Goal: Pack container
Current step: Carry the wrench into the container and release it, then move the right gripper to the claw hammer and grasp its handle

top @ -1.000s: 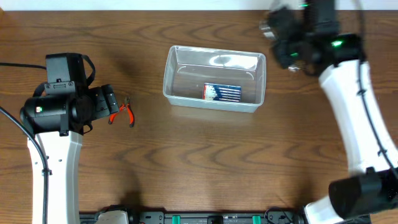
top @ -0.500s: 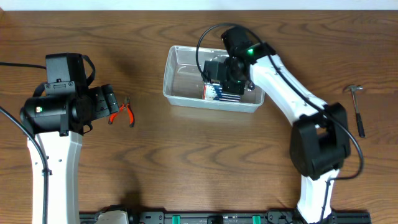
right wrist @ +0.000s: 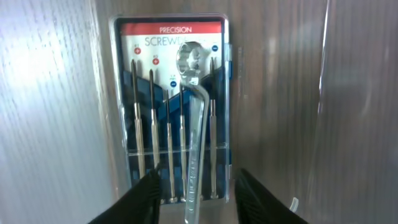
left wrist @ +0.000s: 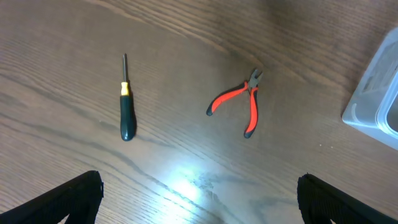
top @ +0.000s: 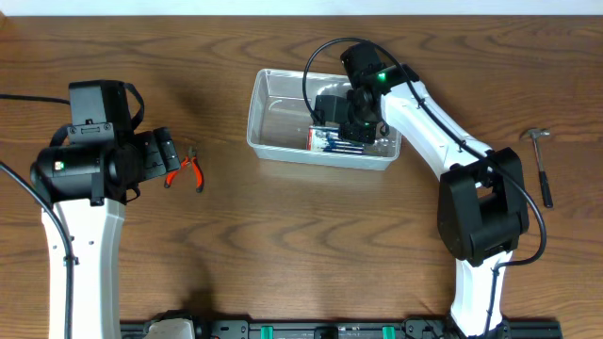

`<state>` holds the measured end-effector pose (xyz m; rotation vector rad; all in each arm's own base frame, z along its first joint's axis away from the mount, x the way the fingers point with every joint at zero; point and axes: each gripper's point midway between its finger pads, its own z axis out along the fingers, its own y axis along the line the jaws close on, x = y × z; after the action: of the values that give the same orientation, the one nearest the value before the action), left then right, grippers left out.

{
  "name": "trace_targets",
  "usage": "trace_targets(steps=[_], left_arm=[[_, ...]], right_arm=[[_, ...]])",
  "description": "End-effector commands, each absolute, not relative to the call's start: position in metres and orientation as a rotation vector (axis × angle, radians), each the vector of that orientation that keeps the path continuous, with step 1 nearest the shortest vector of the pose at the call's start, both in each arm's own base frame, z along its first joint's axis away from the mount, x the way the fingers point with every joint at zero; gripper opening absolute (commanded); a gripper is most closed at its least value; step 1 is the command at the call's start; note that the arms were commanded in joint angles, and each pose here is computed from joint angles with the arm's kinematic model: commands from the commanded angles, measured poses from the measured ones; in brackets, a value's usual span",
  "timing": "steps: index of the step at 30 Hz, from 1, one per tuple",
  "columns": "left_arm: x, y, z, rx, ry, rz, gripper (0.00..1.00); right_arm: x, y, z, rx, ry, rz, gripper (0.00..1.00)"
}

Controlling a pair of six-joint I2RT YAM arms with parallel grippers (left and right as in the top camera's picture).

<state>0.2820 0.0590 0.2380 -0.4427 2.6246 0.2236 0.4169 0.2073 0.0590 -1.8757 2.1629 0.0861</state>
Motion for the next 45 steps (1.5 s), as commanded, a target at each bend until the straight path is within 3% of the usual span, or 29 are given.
trace_targets(steps=[1, 6, 9, 10, 12, 15, 16, 18, 22, 28, 45], left_arm=[[0.283, 0.061, 0.242, -0.443, 2.616, 0.228, 0.98], [0.283, 0.061, 0.242, -0.442, 2.616, 0.228, 0.98], [0.283, 0.061, 0.242, -0.442, 2.615, 0.228, 0.98], [0.283, 0.061, 0.242, -0.442, 2.615, 0.228, 0.98], [0.283, 0.061, 0.242, -0.442, 2.615, 0.228, 0.98], [0.283, 0.061, 0.242, -0.443, 2.616, 0.228, 0.98], [0.283, 0.061, 0.242, -0.443, 2.616, 0.228, 0.98], [0.283, 0.061, 0.242, -0.443, 2.616, 0.228, 0.98], [0.283, 0.061, 0.242, -0.443, 2.615, 0.228, 0.98], [0.283, 0.061, 0.242, -0.443, 2.615, 0.228, 0.98], [0.281, 0.061, 0.241, -0.443, 2.623, 0.229, 0.98]], right_arm=[[0.418, 0.207, 0.059, -1.868, 2.167, 0.097, 0.43], [0.43, 0.205, 0.081, -1.771, 2.193, 0.033, 0.45], [0.449, 0.206, 0.141, -1.571, 2.18, -0.011, 0.46], [0.457, 0.203, 0.165, -1.481, 2.177, -0.021, 0.5], [0.473, 0.184, 0.229, -1.18, 2.189, -0.024, 0.68], [0.477, 0.129, 0.29, -0.841, 2.236, -0.02, 0.87], [0.473, 0.101, 0.303, -0.725, 2.273, -0.024, 0.99], [0.459, 0.046, 0.312, -0.522, 2.369, -0.05, 0.99], [0.417, -0.06, 0.296, -0.236, 2.574, -0.117, 0.99], [0.384, -0.161, 0.247, -0.019, 2.769, -0.15, 0.99], [0.386, -0.218, 0.07, 0.088, 3.134, 0.022, 0.99]])
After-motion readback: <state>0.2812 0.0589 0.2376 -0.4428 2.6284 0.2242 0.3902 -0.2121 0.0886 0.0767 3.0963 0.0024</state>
